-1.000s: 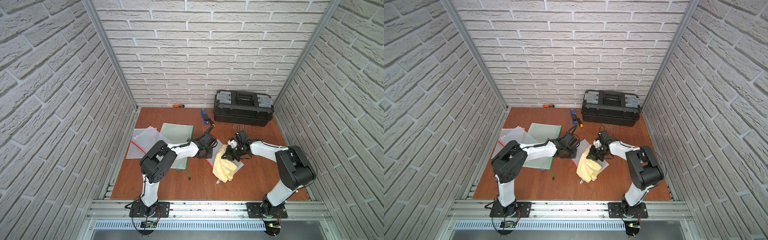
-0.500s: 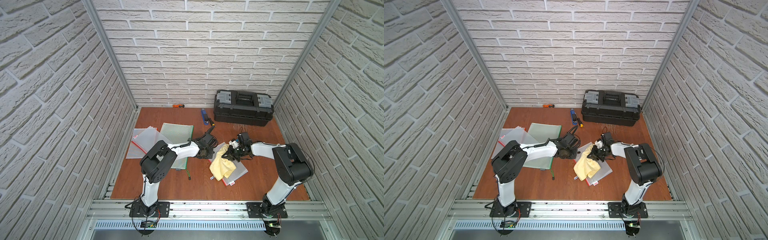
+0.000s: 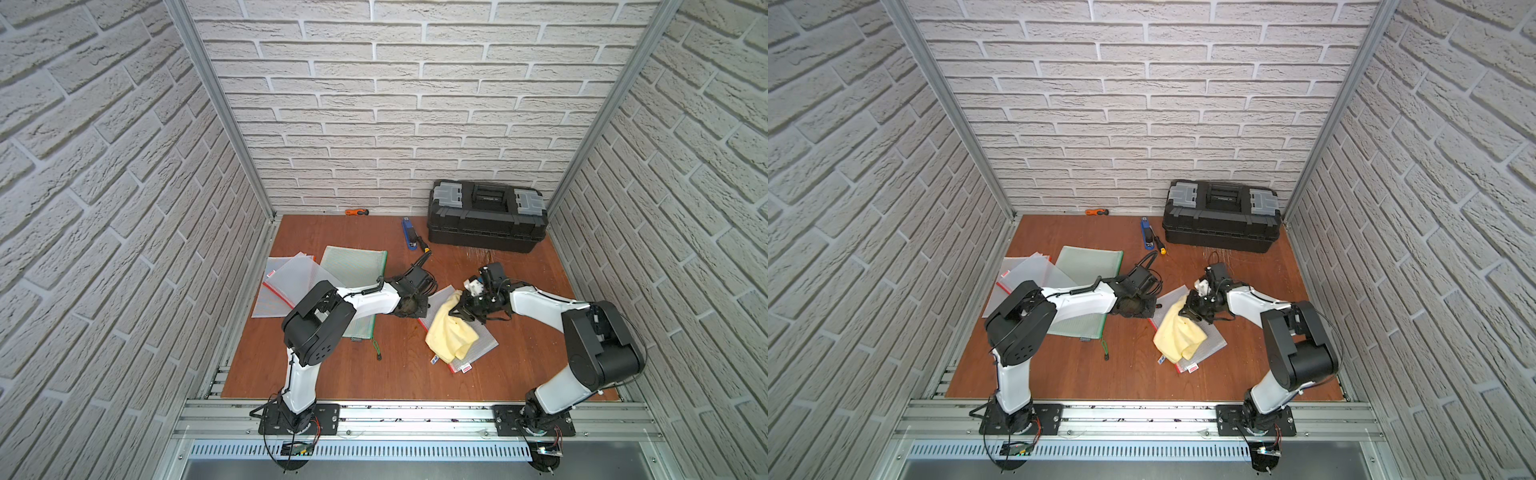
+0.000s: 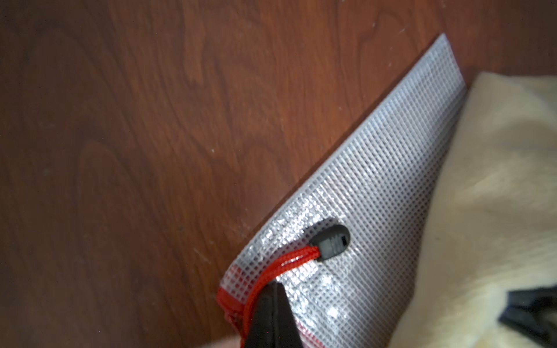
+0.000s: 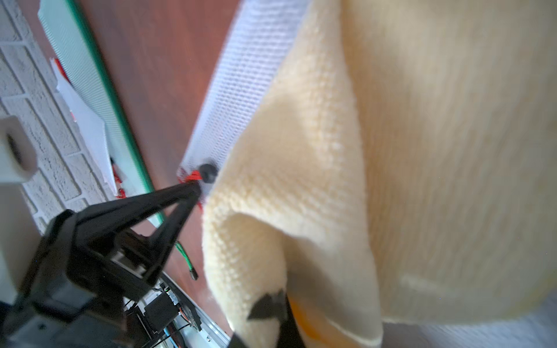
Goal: Wipe the document bag
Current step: Wipe the dirt from the document bag.
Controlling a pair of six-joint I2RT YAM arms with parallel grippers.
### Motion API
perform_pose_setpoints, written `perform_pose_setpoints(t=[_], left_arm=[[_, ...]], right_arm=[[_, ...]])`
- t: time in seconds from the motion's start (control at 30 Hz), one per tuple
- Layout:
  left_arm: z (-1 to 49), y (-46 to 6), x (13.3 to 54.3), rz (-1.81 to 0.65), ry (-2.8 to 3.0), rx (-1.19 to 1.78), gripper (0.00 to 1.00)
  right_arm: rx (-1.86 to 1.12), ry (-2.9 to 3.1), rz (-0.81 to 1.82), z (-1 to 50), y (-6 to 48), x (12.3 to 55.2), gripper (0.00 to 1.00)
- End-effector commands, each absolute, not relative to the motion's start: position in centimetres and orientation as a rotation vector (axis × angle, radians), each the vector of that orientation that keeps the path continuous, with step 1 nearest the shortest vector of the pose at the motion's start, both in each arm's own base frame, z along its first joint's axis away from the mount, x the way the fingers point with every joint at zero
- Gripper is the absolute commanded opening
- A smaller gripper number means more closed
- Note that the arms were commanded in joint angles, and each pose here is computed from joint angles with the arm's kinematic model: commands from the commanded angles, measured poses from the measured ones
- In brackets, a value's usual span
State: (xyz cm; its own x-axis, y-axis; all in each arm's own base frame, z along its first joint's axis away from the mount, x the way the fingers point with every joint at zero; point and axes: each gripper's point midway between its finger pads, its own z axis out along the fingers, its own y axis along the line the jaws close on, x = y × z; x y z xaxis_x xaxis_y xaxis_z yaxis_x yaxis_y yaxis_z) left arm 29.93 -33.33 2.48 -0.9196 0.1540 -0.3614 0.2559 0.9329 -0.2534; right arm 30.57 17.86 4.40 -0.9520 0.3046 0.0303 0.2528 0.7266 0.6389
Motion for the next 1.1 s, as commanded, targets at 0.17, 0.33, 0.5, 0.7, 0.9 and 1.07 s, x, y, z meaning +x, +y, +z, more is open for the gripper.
perform_pose_setpoints(t=[0.17,0.33,0.5,0.7,0.9,1.07], left_arm=[[1.5,-33.1,29.4,-0.388,2.787,0.288,0.0],[1.7,-33.1,29.5,-0.381,2.784,0.295,0.0],[1.7,-33.2,29.5,-0.379,2.786,0.312,0.0],[2.9,-32.6,29.7,-0.353,2.754,0.302,0.0],[7.8,-31.9,30.9,-0.373,2.626,0.284,0.0],[11.8,-32.1,31.6,-0.416,2.519,0.284,0.0]], right_arm=[[0.457,2.879,1.058,2.3,20.3,32.0,0.02],[0.53,2.892,0.972,2.0,15.8,29.7,0.02],[0.634,2.871,0.899,2.7,10.7,27.8,0.02],[0.704,2.779,0.826,5.1,7.2,28.7,0.02],[0.791,2.693,0.679,7.5,2.0,30.5,0.02],[0.794,2.705,0.702,6.8,2.2,30.5,0.02]])
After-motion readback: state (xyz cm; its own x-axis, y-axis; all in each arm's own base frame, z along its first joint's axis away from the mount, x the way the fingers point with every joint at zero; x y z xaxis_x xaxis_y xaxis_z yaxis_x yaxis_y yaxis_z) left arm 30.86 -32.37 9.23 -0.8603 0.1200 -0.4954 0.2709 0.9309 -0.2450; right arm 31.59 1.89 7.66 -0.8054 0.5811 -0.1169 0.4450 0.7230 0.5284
